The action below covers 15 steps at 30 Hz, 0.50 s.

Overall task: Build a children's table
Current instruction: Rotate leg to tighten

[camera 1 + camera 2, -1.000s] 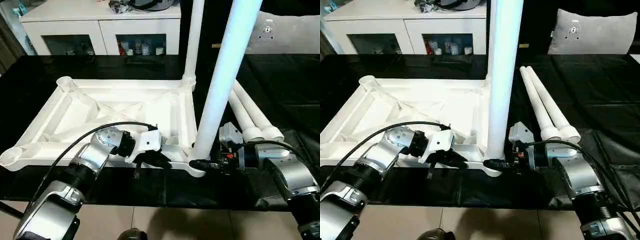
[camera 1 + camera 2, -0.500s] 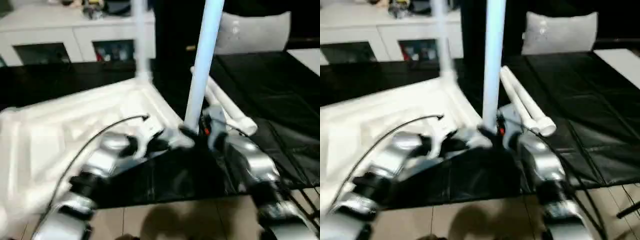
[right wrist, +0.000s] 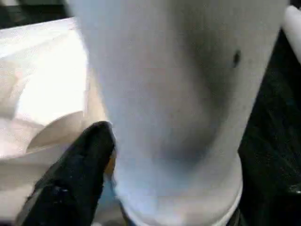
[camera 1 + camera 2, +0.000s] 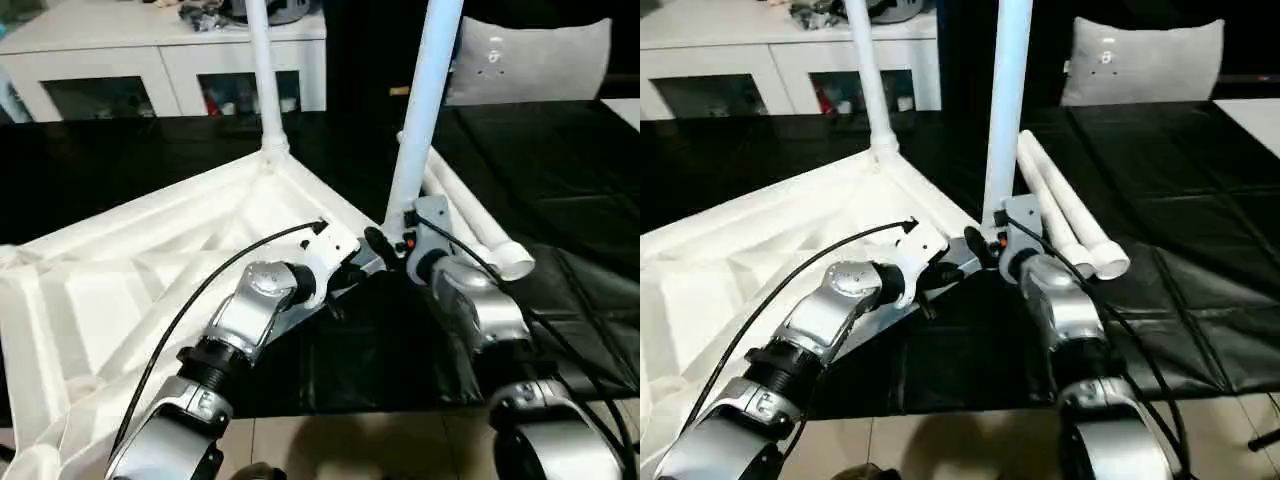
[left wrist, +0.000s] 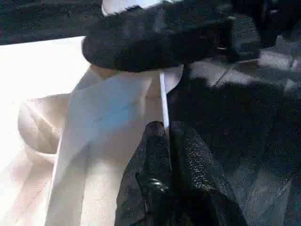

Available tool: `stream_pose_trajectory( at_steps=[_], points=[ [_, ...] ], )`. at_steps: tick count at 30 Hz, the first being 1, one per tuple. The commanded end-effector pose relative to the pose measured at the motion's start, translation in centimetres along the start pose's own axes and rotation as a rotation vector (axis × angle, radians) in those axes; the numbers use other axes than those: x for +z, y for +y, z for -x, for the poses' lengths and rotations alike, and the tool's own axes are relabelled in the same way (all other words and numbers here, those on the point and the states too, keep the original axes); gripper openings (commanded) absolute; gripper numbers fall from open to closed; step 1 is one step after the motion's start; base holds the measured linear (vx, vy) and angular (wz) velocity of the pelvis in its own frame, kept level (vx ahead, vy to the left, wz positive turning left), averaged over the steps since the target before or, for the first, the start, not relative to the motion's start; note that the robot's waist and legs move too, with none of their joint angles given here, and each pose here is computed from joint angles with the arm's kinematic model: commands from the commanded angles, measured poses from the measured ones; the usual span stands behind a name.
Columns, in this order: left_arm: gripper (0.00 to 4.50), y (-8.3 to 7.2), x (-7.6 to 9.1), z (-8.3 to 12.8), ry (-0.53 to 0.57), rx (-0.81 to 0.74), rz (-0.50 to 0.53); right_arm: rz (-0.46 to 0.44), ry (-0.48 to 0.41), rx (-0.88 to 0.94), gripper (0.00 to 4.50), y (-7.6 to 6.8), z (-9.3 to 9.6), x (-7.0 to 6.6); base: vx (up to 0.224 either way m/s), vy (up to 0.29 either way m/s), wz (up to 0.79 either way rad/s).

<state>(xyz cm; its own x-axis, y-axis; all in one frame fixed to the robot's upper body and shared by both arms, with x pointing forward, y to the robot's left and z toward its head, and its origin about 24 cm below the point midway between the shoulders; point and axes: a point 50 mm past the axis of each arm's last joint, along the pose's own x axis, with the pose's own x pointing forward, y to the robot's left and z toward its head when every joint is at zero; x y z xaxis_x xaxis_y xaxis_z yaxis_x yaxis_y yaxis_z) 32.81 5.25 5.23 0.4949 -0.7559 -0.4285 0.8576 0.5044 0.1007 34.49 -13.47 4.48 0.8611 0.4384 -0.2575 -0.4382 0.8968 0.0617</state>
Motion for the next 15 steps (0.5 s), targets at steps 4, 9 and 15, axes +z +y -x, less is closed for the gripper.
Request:
stream_pose_trajectory(
  at_steps=[4,9,15],
  points=[
    [0.00,0.6,1.2,1.0,-0.056,-0.115,-0.124,0.119,-0.073,0.225,4.38,-0.8,2.8,0.8,0.000,0.000,0.00],
    [0.00,1.0,0.3,1.8,-0.022,-0.205,-0.169,0.184,-0.048,0.358,4.45,-2.0,4.7,1.0,0.000,0.000,0.00],
    [0.00,1.1,-0.4,3.1,-0.006,-0.360,-0.252,0.291,0.030,0.541,4.45,-2.8,6.9,1.4,0.000,0.000,0.00]
  ],
)
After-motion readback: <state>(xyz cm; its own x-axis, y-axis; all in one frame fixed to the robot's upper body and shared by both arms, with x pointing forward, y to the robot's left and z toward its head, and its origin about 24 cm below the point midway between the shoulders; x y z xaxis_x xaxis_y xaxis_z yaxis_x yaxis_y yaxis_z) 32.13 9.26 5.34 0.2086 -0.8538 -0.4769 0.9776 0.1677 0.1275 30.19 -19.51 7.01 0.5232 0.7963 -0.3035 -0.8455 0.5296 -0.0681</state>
